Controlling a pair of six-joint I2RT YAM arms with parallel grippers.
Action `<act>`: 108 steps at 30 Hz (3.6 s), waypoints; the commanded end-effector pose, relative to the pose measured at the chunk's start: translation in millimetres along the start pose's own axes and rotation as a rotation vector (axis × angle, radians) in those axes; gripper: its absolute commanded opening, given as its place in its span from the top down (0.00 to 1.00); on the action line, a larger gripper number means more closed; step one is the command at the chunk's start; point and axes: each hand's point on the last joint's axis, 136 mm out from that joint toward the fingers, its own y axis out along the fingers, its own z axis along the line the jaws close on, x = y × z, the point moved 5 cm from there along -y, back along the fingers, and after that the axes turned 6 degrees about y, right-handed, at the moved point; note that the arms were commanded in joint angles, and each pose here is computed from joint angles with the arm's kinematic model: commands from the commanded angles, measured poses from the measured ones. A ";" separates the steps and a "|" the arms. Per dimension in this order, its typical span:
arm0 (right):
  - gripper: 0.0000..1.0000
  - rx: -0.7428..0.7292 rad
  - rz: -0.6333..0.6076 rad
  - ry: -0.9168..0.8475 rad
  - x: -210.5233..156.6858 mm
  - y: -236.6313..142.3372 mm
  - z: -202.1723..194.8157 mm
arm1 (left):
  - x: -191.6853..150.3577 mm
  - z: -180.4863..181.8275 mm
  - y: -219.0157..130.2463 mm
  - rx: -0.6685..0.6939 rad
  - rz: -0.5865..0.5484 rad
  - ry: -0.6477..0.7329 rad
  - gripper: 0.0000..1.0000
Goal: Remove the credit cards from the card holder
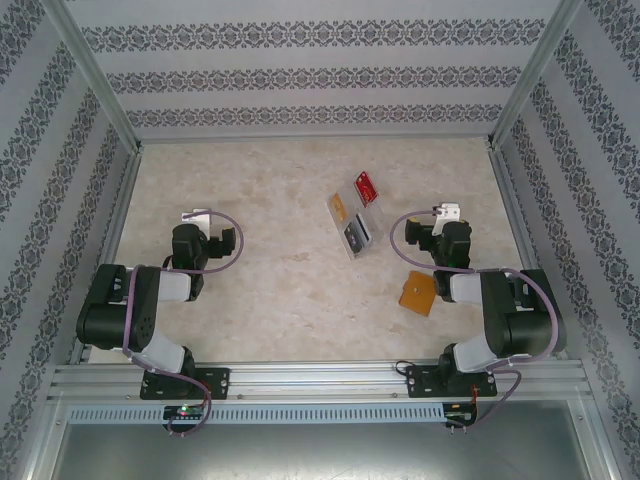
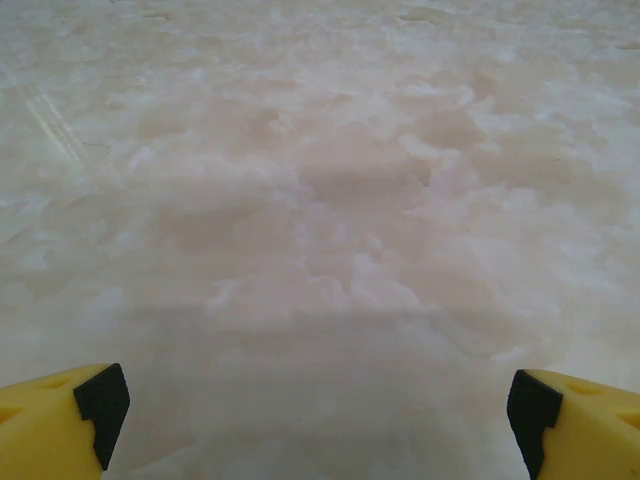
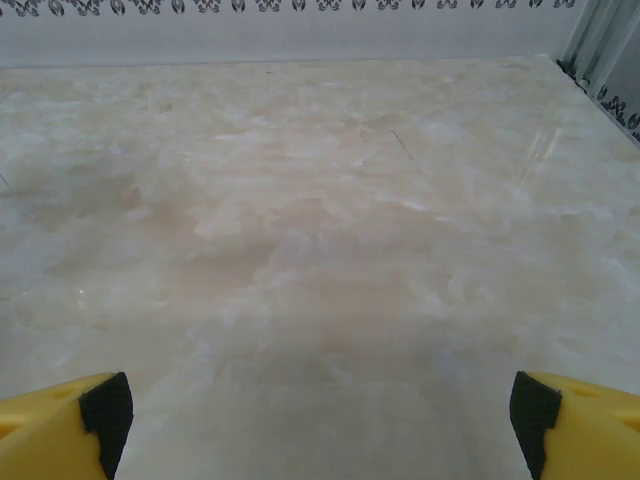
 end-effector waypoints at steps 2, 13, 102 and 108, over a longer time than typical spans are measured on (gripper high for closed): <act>0.02 -0.004 -0.050 -0.017 13.4 3.9 2.0 | 14.0 4.7 3.2 0.008 -0.055 0.010 0.01; 0.02 -0.004 -0.052 -0.017 13.8 3.7 2.3 | 14.1 4.7 3.2 0.008 -0.056 0.011 0.01; 0.26 0.250 0.682 0.586 39.2 23.6 119.9 | 86.3 -15.5 -66.2 -0.208 0.286 -0.422 0.01; 0.23 0.068 0.717 0.512 24.7 -28.3 82.8 | 87.0 -16.7 -67.5 -0.216 0.291 -0.432 0.01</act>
